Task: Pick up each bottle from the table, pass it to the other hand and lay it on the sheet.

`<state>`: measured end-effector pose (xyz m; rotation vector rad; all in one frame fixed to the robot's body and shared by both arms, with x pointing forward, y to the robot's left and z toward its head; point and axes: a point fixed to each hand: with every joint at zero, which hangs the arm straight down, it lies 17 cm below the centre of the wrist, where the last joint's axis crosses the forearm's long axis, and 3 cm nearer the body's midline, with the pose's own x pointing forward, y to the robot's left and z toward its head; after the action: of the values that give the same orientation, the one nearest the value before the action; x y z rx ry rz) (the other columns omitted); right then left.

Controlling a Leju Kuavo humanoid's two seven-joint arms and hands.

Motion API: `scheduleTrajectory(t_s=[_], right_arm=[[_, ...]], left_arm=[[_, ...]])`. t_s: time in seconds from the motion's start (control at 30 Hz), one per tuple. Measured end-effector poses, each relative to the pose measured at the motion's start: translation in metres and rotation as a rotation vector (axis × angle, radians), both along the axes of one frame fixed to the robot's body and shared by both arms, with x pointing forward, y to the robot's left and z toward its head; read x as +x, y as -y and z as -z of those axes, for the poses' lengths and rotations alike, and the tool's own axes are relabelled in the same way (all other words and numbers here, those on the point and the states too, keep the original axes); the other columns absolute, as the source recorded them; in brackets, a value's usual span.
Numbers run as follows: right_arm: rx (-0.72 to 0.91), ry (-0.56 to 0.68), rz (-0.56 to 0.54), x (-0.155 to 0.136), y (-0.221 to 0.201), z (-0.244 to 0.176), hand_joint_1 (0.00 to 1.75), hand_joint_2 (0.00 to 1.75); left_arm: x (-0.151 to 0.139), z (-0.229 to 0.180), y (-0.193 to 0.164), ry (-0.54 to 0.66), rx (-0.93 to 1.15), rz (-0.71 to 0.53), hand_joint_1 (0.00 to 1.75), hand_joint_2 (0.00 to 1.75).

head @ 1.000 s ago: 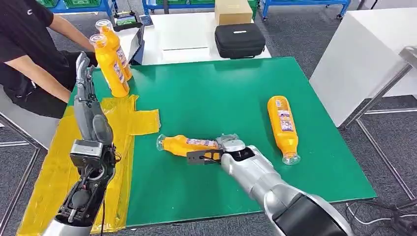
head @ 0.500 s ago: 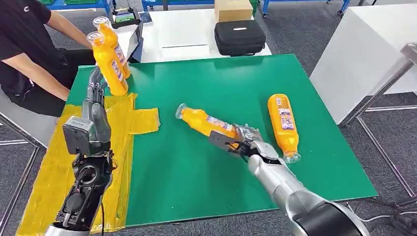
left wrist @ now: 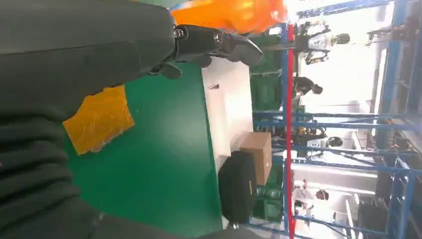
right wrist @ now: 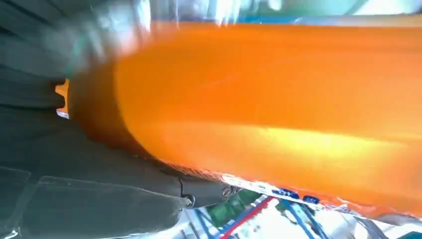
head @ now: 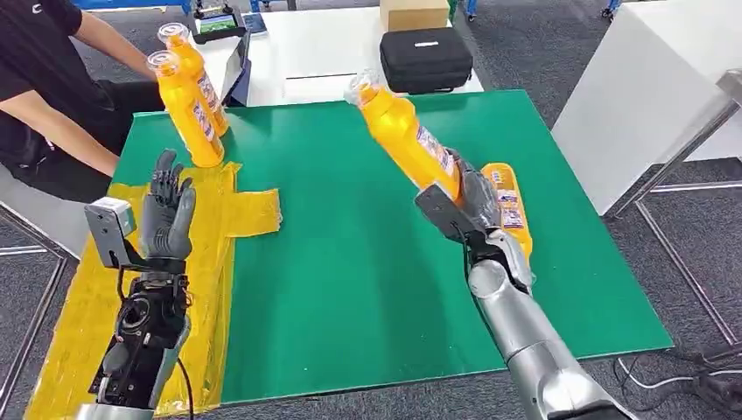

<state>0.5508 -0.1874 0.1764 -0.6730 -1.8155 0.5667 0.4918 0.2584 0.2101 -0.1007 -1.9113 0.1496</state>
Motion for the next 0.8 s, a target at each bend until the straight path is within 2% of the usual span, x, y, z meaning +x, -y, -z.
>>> scheduleTrajectory(t_s=[0.17,0.47,0.7,0.8], right_arm=[[-0.018,0.087,-0.076,-0.013,-0.036,-0.027,1.75,1.75],[-0.030,0.081,-0.217,-0.026,-0.125,-0.035,1.75,1.75],[-0.041,0.058,-0.244,-0.026,-0.142,-0.031,1.75,1.75],[-0.094,0.024,-0.234,-0.019,-0.149,-0.024,1.75,1.75]], left_arm=[[0.000,0.015,0.020,-0.062,-0.214,0.150,0.00,1.75],[0.000,0.011,0.068,-0.117,-0.405,0.303,0.00,1.75],[0.001,0.005,0.086,-0.120,-0.429,0.351,0.00,1.75],[0.000,-0.004,0.108,-0.117,-0.457,0.415,0.00,1.75]])
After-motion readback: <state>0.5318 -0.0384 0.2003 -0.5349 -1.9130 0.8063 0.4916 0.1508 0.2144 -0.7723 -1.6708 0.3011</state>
